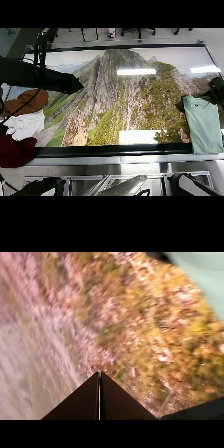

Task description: Fold the shirts.

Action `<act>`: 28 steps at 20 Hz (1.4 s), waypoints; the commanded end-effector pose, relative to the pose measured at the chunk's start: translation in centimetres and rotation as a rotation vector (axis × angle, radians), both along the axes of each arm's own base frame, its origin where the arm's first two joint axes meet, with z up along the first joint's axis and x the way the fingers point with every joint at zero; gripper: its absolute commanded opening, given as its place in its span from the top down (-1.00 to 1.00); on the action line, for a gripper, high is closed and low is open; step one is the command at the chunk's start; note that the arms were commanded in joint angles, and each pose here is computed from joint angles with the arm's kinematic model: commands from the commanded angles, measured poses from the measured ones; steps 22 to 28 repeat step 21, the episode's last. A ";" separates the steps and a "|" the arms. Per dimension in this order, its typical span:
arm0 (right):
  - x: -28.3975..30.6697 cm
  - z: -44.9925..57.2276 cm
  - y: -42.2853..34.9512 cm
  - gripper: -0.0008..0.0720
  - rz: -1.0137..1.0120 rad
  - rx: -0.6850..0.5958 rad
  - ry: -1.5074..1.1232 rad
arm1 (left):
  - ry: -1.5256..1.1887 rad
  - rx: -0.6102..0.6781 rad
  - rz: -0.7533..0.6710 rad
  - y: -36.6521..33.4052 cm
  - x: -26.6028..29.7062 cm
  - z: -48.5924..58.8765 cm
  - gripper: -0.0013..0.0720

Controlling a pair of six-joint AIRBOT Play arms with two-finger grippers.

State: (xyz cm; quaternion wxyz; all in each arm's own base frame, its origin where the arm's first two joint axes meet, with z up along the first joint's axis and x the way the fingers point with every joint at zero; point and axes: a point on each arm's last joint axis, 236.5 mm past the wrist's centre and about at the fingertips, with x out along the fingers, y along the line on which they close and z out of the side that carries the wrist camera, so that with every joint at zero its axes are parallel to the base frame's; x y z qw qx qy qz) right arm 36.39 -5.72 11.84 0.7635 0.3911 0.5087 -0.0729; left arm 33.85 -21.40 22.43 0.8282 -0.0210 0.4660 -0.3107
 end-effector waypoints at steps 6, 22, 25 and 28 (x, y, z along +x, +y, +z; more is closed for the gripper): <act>-6.2 -7.8 18.8 0.91 0.457 -0.031 -0.107 | 0.187 -0.024 0.052 -1.1 -8.9 -11.0 0.93; -8.2 -9.3 20.4 0.91 0.516 -0.014 -0.060 | 0.176 -0.053 0.079 -0.1 -11.2 -11.7 0.93; -8.2 -9.3 20.4 0.91 0.516 -0.014 -0.060 | 0.176 -0.053 0.079 -0.1 -11.2 -11.7 0.93; -8.2 -9.3 20.4 0.91 0.516 -0.014 -0.060 | 0.176 -0.053 0.079 -0.1 -11.2 -11.7 0.93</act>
